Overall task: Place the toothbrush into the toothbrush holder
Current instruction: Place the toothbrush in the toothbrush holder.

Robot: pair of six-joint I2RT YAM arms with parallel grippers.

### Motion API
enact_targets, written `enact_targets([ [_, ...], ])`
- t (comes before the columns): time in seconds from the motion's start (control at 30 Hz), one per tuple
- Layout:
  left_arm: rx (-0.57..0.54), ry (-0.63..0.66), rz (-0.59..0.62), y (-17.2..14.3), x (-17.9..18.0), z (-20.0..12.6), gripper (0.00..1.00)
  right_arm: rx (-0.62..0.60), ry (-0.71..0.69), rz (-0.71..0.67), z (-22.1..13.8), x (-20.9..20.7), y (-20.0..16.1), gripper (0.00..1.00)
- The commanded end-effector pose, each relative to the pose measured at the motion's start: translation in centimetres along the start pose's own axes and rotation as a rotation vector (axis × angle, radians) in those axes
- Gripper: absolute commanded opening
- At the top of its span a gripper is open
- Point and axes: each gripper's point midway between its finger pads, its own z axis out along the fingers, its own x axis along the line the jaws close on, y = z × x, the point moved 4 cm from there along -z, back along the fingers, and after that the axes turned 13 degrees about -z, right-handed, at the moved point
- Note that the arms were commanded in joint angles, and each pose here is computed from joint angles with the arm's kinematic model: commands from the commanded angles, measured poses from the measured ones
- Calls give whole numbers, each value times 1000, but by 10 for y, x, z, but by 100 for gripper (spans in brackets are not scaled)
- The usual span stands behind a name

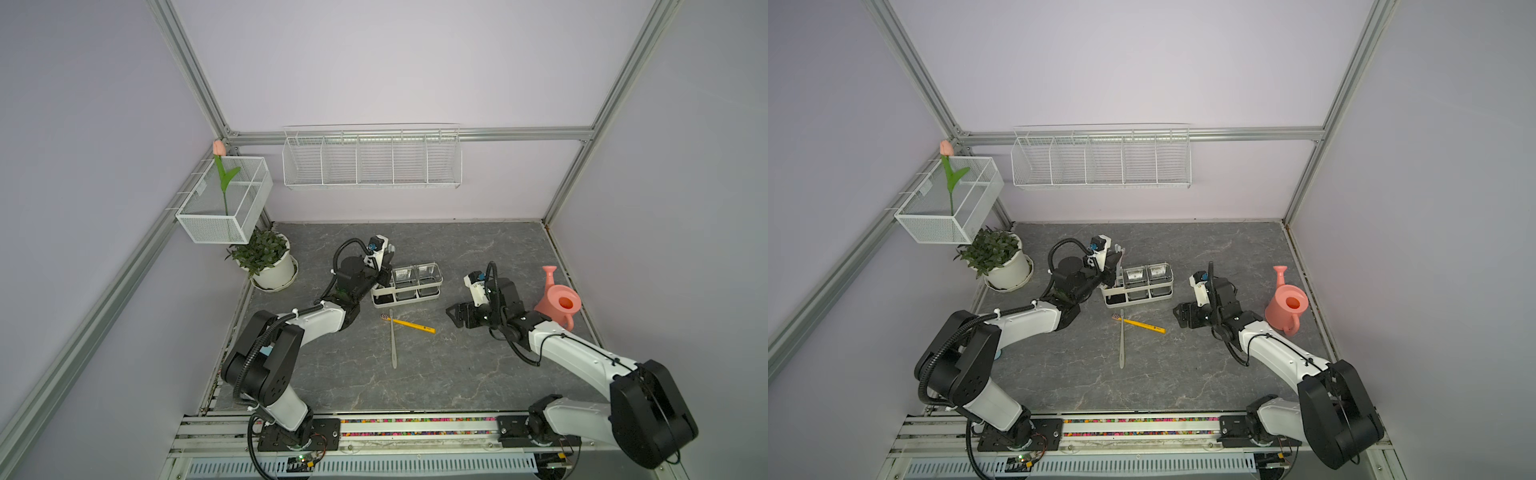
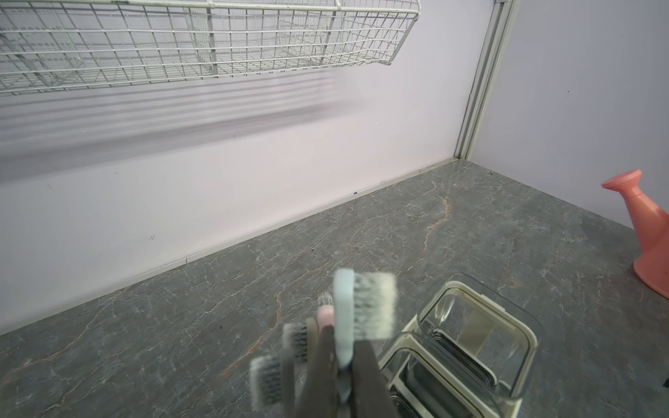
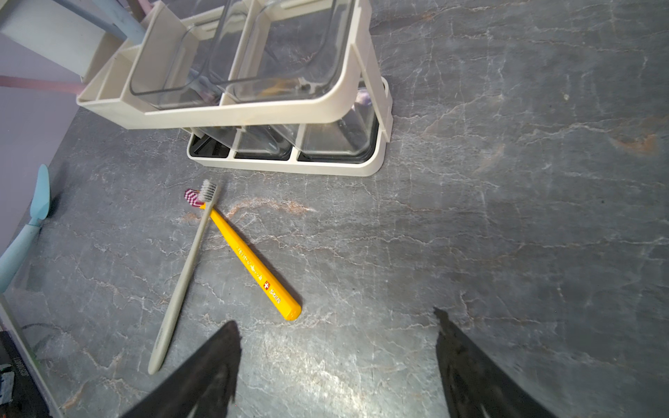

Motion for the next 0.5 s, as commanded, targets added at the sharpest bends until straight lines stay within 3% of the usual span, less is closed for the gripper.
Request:
enact_targets([
  [0.0,-20,0,14,-2,0,2,0,-3,-5,-2,0,-1,7,86],
  [0.47,0,15,-3,-20,4,2,0,6,-5,1,4,-2,8,86],
])
